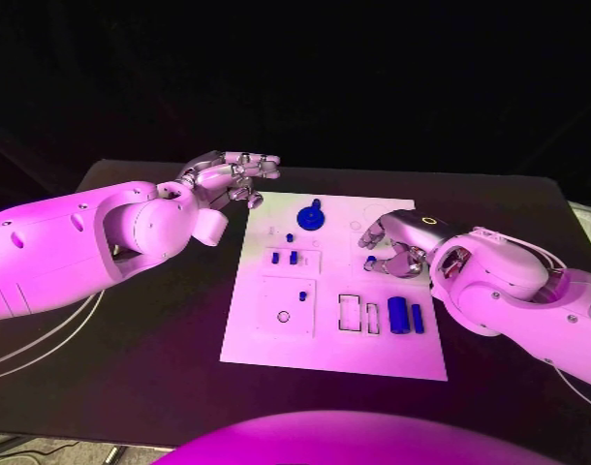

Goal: Assemble the parts on the task board

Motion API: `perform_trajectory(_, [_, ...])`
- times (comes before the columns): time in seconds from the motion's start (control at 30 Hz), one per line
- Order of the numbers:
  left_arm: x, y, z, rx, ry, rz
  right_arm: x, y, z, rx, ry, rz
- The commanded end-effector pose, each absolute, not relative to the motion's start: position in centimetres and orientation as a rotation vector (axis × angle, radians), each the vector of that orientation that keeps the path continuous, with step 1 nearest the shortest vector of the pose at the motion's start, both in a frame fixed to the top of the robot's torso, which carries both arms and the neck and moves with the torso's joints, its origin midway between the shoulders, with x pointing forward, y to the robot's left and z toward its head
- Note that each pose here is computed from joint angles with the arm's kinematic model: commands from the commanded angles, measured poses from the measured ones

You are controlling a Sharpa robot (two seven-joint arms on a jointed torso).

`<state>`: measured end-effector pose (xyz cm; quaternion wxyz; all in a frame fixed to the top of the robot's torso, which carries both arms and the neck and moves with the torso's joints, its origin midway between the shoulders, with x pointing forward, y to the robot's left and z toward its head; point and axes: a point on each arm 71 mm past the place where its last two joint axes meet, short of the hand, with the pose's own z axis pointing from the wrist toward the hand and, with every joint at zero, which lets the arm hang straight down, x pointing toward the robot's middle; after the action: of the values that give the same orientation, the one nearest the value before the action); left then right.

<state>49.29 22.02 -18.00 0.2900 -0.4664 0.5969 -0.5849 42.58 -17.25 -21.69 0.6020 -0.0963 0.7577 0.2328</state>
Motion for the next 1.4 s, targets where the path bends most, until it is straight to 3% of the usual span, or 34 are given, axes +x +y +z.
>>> perform_trajectory(0.03, [49.23, 21.80, -17.85, -1.227, 1.600, -1.589, 42.69, -17.39, -22.27, -0.249, 1.800, 0.497])
perform_trajectory(0.5, [49.31, 21.67, -17.90, -1.226, 1.601, -1.591, 42.74, -17.37, -22.75, -0.257, 1.850, 0.470])
perform_trajectory(1.4, [49.38, 21.68, -18.01, -1.218, 1.617, -1.583, 42.74, -17.13, -22.30, -0.220, 1.799, 0.503])
